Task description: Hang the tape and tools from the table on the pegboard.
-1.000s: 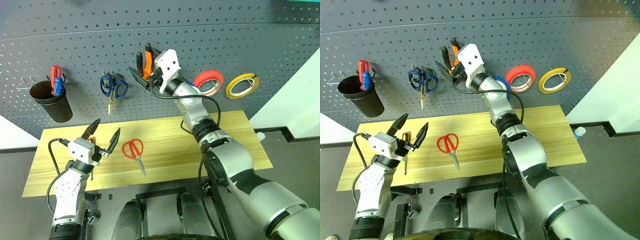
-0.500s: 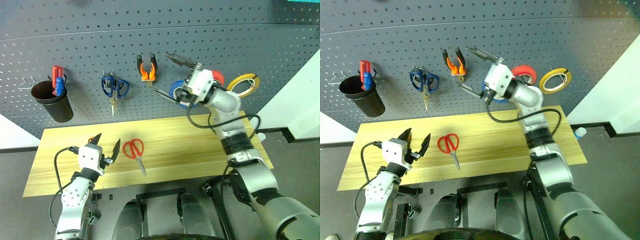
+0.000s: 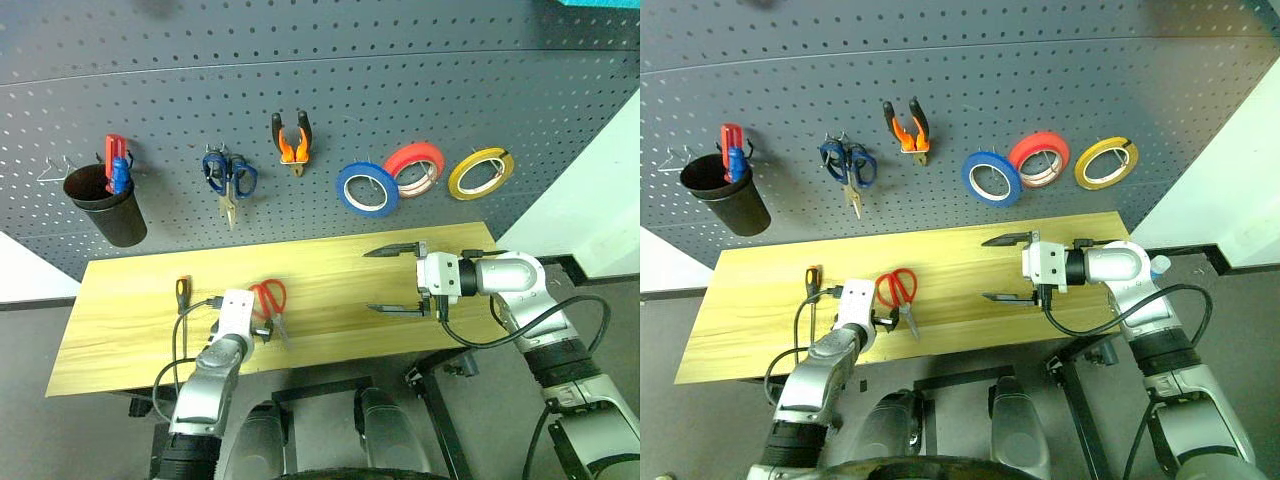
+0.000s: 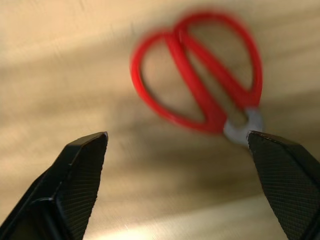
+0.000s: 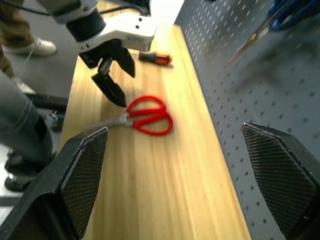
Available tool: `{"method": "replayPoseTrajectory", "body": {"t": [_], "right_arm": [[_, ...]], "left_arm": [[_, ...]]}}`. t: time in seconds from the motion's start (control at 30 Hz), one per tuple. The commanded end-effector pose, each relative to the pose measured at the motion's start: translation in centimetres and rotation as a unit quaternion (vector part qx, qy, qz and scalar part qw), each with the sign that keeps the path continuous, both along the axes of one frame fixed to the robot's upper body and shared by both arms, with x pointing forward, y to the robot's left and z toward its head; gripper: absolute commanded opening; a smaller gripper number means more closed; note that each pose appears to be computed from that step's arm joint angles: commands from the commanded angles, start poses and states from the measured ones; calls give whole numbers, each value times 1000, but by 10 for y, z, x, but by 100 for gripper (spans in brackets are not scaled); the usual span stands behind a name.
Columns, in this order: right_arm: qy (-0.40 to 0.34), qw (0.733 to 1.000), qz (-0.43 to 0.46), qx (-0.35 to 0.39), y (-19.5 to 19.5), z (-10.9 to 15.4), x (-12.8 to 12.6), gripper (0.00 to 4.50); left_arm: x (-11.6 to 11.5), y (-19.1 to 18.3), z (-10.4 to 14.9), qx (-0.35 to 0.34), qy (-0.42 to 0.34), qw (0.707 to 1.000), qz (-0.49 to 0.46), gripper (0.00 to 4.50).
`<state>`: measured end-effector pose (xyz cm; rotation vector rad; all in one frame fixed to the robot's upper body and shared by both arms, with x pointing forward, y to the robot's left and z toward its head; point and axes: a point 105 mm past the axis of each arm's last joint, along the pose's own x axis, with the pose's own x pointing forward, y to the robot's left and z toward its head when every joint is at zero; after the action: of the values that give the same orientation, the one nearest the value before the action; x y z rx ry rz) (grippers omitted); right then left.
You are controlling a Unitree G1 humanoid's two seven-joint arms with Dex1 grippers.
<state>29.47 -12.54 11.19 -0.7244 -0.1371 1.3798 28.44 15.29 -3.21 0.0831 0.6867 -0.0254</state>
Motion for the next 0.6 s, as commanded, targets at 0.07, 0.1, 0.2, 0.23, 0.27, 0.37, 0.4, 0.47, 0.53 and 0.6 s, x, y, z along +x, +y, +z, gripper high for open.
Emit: {"method": "replayPoseTrajectory", "body": {"t": [0.07,0.1,0.2,0.23,0.27,0.37,0.4,0.47,0.53,0.6], "right_arm": [[-8,1000,-5,-11,-8,-5,-3,450],[-7,1000,-8,-13,-10,-7,-3,450],[-7,1000,-11,-16,-11,-13,-3,450],[-8,1000,-12,-16,-11,-13,-3,450],[-8,1000,-12,-16,-11,-14,-3,450],[-11,1000,-14,-13,-10,-15,-2,450],[-12,1000,-14,-11,-9,-15,-2,450],[-13,1000,-15,-8,-9,-15,-2,450],[-6,1000,-14,-3,-8,-15,-3,450],[7,1000,-12,2,-9,-16,-6,450]], "left_arm": [[9,-14,7,-28,26,999,33,449],[9,-20,7,-48,37,997,40,449],[12,-34,8,-75,56,995,46,449],[12,-37,8,-79,61,994,46,449],[13,-40,8,-83,66,993,47,449],[12,-43,3,-87,99,989,68,449],[11,-43,-1,-88,115,986,81,449],[10,-44,-3,-86,129,984,89,449],[13,-47,-2,-87,130,984,85,449],[15,-54,0,-92,127,985,76,449]]}}
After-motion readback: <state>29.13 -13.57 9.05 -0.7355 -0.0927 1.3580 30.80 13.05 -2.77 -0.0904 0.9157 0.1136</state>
